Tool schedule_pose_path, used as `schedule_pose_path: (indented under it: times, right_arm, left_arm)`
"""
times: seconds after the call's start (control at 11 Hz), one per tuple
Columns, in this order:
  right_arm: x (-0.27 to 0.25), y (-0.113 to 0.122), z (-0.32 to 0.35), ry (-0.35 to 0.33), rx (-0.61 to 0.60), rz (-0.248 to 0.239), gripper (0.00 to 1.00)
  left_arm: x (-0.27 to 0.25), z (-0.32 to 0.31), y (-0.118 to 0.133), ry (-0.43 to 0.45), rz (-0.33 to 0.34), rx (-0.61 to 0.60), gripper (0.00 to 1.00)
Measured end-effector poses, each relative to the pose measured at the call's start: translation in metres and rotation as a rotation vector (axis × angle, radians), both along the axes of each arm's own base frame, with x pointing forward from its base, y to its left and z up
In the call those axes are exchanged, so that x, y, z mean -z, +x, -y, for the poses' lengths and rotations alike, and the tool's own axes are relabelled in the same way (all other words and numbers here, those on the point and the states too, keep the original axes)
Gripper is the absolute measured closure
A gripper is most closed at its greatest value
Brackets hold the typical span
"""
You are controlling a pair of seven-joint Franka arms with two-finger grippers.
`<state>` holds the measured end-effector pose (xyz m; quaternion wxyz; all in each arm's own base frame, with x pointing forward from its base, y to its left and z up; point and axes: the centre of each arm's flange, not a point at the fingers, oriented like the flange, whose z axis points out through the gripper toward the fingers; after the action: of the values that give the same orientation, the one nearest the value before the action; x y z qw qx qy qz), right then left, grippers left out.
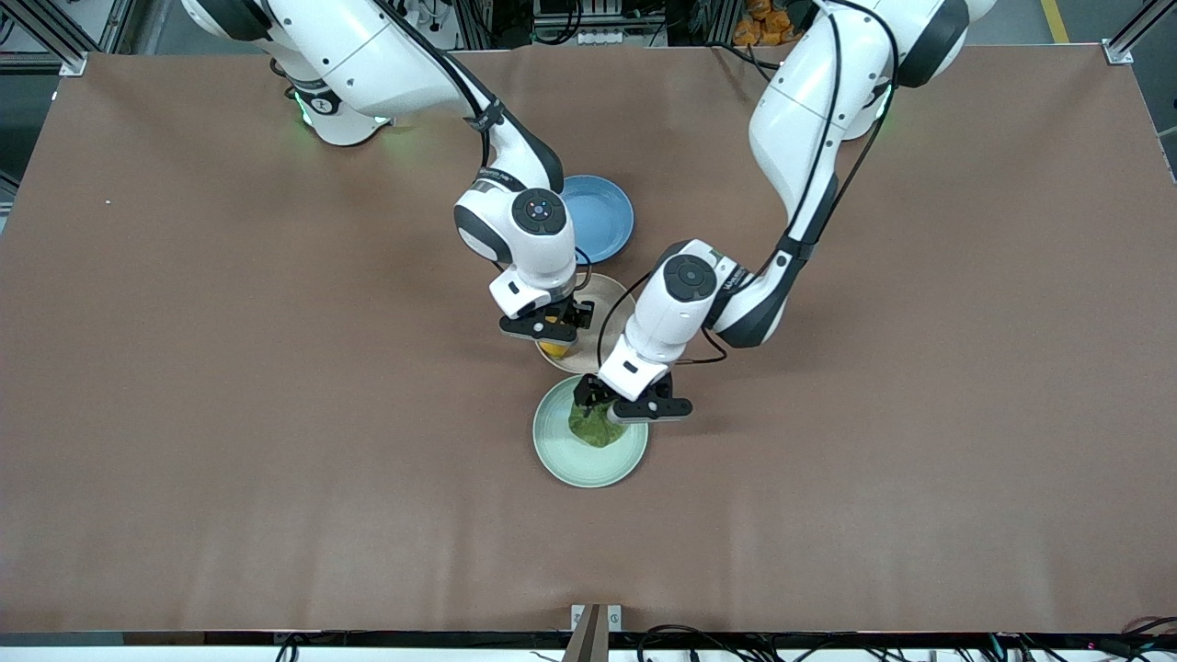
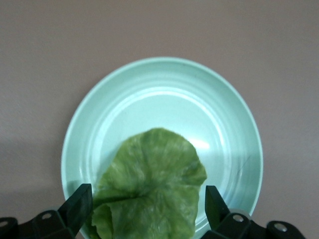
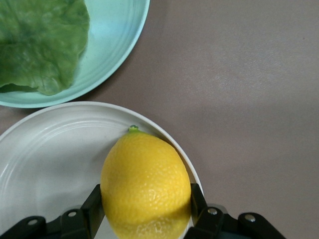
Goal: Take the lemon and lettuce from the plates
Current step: 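Close the right gripper on the lemon while the left gripper lowers onto lettuce, then lift the lemon with the right gripper while the left gripper grasps lettuce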
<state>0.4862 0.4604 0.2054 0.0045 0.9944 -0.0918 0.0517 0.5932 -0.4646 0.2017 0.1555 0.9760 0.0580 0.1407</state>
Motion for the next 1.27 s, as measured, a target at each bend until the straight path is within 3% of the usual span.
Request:
schedule_pose_path:
  times: [0.36,0.73,0.82,1.0,1.27]
  right_arm:
    - [-0.017,0.011,0.002,0.008,0.013,0.022,0.28]
    - [-0.085,0.020,0.015,-0.019,0.019,0.026,0.28]
    - [-0.101,0.022,0.023,-0.037,0.004,0.015,0.28]
    - [-0.140,0.034,0.054,-0.043,-0.032,-0.051,0.28]
    - [-0.225,0.061,0.147,-0.020,-0.101,-0.138,0.28]
  left_arm:
    - [0.022,0.011,-0.014,0.053,0.011,0.026,0.00]
    - [0.028,0.011,-0.016,0.060,0.007,0.027,0.00]
    - [0.028,0.011,-0.015,0.060,0.009,0.027,0.05]
    - [0.024,0.012,-0.012,0.044,0.007,-0.009,0.14]
    - [0.021,0.010,-0.008,0.034,0.008,-0.042,0.56]
